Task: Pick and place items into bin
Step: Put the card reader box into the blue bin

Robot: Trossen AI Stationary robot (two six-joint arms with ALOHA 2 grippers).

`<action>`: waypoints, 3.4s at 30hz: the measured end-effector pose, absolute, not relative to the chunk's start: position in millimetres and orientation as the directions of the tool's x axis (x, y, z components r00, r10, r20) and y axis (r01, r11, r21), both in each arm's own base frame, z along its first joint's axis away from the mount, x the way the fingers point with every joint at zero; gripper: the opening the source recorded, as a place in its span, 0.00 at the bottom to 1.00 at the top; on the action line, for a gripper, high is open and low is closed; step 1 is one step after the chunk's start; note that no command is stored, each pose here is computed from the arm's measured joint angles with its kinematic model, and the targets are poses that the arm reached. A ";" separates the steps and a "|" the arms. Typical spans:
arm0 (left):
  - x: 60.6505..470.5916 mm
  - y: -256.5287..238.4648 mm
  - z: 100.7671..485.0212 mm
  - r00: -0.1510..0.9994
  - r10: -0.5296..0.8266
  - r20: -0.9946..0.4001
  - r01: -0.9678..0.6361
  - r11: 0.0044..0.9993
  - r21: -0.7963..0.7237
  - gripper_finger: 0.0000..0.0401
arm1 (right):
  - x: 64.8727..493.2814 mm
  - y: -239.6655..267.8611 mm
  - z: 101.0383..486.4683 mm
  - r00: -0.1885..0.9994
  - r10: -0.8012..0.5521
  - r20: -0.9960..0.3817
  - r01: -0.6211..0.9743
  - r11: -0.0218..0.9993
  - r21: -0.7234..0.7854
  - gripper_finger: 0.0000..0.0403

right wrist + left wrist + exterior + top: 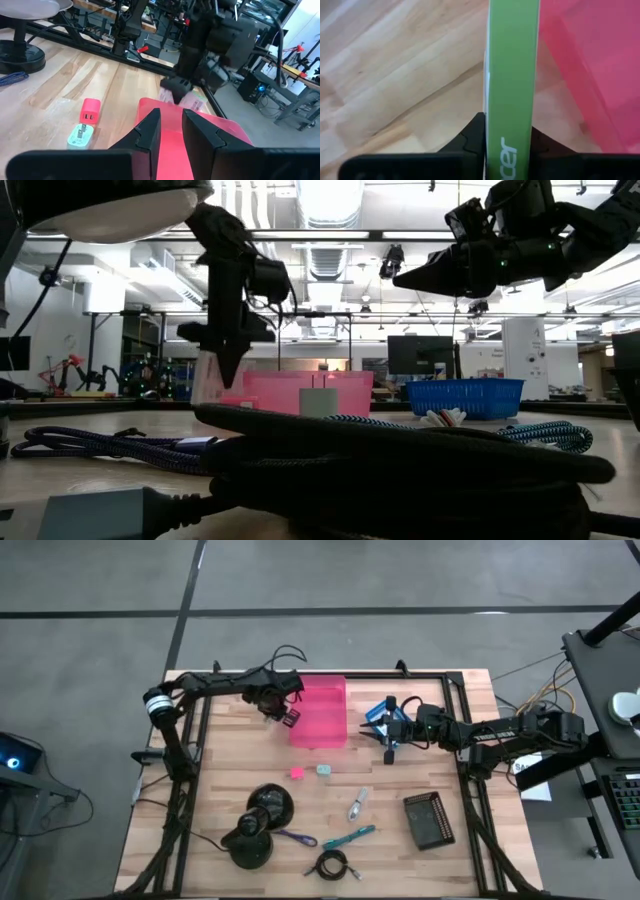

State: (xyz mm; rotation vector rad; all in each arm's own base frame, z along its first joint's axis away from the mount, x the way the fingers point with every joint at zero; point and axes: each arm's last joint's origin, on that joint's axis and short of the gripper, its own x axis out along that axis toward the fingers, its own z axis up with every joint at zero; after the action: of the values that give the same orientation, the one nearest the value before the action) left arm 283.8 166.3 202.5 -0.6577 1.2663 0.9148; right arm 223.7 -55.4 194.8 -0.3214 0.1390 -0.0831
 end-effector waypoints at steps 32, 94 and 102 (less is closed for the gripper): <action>303.6 97.4 353.4 0.807 0.231 -0.543 -0.083 0.955 0.284 0.10 | 229.1 -49.7 216.4 0.999 -0.030 0.043 0.047 0.872 -0.486 0.45; 323.7 91.8 331.6 0.750 0.301 -0.589 -0.026 0.903 0.429 0.33 | 299.8 -80.3 306.8 0.758 -0.347 -0.553 0.143 0.915 -0.377 0.08; 319.7 92.4 334.7 0.730 0.357 -0.583 -0.037 0.872 0.488 0.41 | 273.0 -79.6 322.4 0.584 -0.486 -0.650 0.173 0.857 -0.485 0.08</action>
State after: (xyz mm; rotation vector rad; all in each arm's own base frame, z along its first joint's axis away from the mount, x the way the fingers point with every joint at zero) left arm 319.7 92.4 334.7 0.4716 0.7259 0.2257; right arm 273.0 -79.6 322.4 -0.3948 0.8681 -0.3961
